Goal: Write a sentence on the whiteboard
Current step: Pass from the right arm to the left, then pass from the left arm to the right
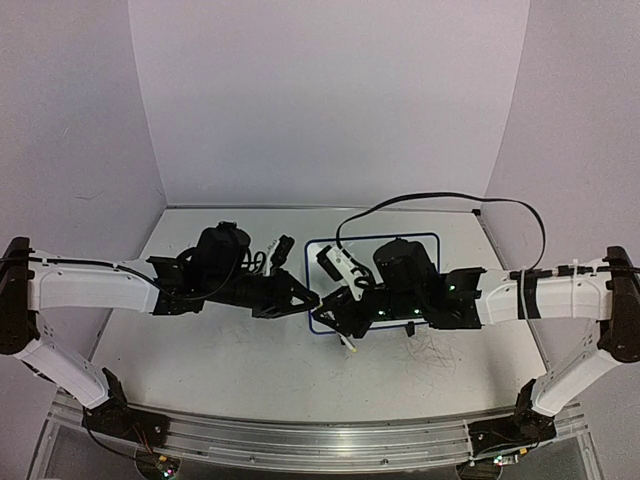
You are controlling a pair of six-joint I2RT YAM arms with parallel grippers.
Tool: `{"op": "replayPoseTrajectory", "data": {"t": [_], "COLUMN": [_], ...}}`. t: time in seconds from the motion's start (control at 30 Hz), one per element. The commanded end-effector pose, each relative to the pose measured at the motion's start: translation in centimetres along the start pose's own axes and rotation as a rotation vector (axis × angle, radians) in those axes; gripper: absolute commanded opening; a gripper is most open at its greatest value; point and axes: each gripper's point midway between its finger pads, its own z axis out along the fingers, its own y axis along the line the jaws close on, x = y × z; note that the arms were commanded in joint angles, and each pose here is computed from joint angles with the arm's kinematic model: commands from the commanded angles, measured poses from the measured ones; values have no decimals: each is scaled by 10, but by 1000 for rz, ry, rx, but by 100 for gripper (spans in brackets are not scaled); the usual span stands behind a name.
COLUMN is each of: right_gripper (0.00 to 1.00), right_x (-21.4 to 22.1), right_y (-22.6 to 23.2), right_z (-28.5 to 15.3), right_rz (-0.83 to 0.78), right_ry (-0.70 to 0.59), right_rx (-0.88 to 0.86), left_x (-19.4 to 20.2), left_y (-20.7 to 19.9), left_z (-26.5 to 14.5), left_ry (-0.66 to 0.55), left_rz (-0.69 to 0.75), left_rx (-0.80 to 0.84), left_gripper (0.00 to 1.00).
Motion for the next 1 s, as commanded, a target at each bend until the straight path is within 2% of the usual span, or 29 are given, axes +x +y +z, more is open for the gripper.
{"op": "replayPoseTrajectory", "data": {"t": [0.0,0.07,0.1,0.3,0.43,0.6,0.73,0.97], "right_gripper": [73,92,97,98,98,82,79,59], "right_x": [-29,-42,-49,-88,-98,-108,-122,-139], "right_y": [-3,1,5,2,-3,6,6,6], "right_z": [-19,-29,-35,-82,-112,-118,-132,-135], "right_rz": [78,133,165,378,480,499,506,524], "right_ry": [-138,-196,-227,-459,-575,-596,-697,-780], "right_rx": [36,11,-14,-106,-307,-442,-484,-543], "left_x": [-32,-40,-45,-68,-78,-90,-101,-110], "left_y": [-42,-49,-54,-91,-115,-140,-154,-157], "left_z": [-15,-25,-31,-65,-83,-95,-102,-99], "left_ry": [-118,-162,-188,-318,-382,-429,-475,-501], "left_rz": [69,89,102,159,159,156,135,84], "left_rx": [83,87,94,168,256,337,395,430], "left_gripper": [0,0,0,0,0,0,0,0]}}
